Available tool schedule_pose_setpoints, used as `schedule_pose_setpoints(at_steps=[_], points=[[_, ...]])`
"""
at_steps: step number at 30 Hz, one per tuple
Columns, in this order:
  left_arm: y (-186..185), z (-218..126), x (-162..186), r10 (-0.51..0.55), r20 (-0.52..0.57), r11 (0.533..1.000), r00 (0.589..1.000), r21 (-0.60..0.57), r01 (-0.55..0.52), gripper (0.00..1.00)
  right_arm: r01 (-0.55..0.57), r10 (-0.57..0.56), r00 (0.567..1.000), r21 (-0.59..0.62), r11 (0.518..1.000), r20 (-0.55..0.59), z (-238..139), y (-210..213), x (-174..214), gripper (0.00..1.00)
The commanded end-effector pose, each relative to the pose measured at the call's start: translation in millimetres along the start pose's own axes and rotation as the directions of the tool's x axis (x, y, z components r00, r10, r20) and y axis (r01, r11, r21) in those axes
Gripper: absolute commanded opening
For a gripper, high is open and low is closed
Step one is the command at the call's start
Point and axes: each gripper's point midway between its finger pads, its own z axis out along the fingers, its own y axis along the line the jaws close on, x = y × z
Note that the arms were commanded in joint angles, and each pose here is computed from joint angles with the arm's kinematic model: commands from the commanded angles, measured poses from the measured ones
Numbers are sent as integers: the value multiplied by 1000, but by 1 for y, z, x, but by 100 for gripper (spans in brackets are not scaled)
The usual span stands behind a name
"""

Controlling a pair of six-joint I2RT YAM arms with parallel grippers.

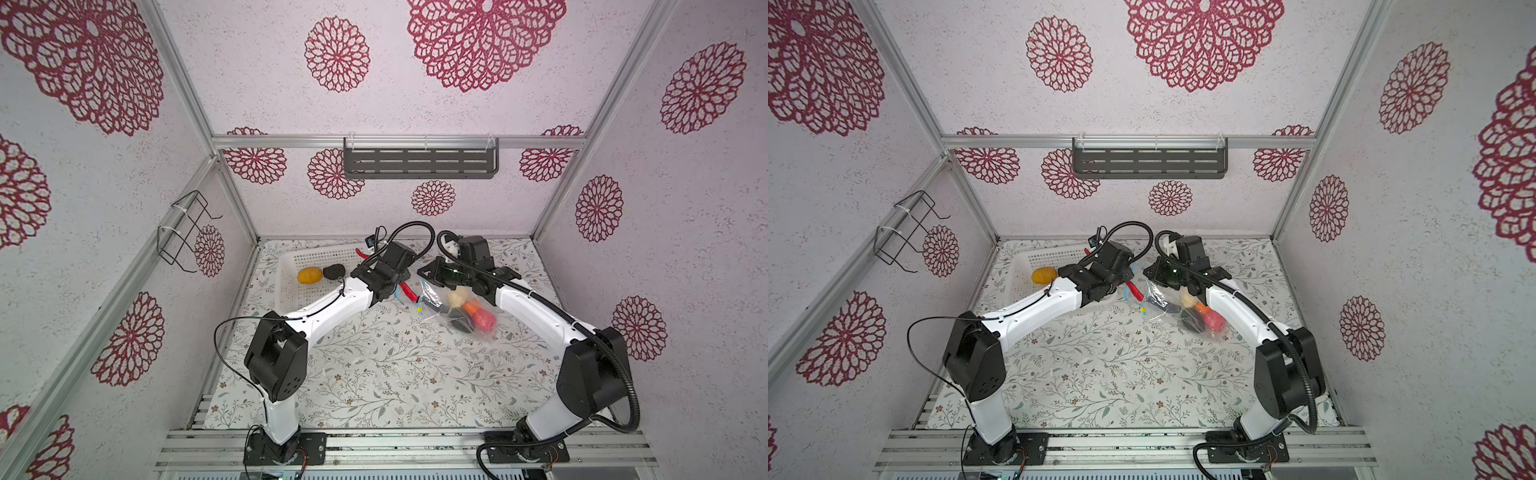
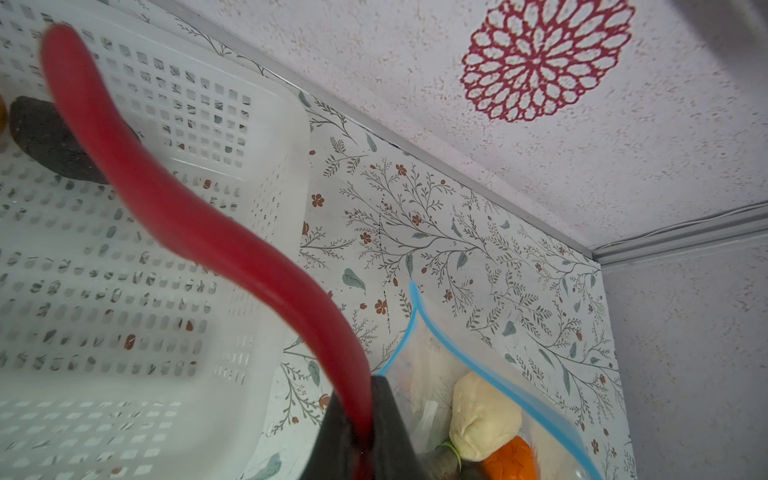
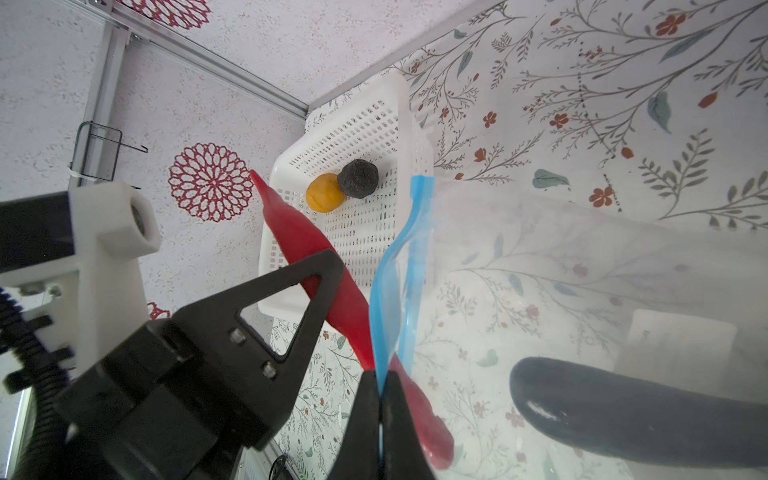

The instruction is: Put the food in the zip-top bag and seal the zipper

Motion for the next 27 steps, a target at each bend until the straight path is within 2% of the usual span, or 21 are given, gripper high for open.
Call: schedule_pose_setpoints(at_steps=[1,8,19,27], points=[[-13,-1,1,32,18,999,999,9,-32,11,20,-18,999,-68,998,40,-9,20,-15,0],[-30,-9,7,52,9,998,999,44,-52,12,12,-10,999,-65,998,43,-11,17,-17,0],[-42,-3,26,81,-46,994,996,83,-77,19,9,-6,999,-66,998,50,-13,16,-19,0],[-47,-5,28,98,-46,991,994,95,-94,26,11,-7,998,-68,998,56,-16,16,-19,0]])
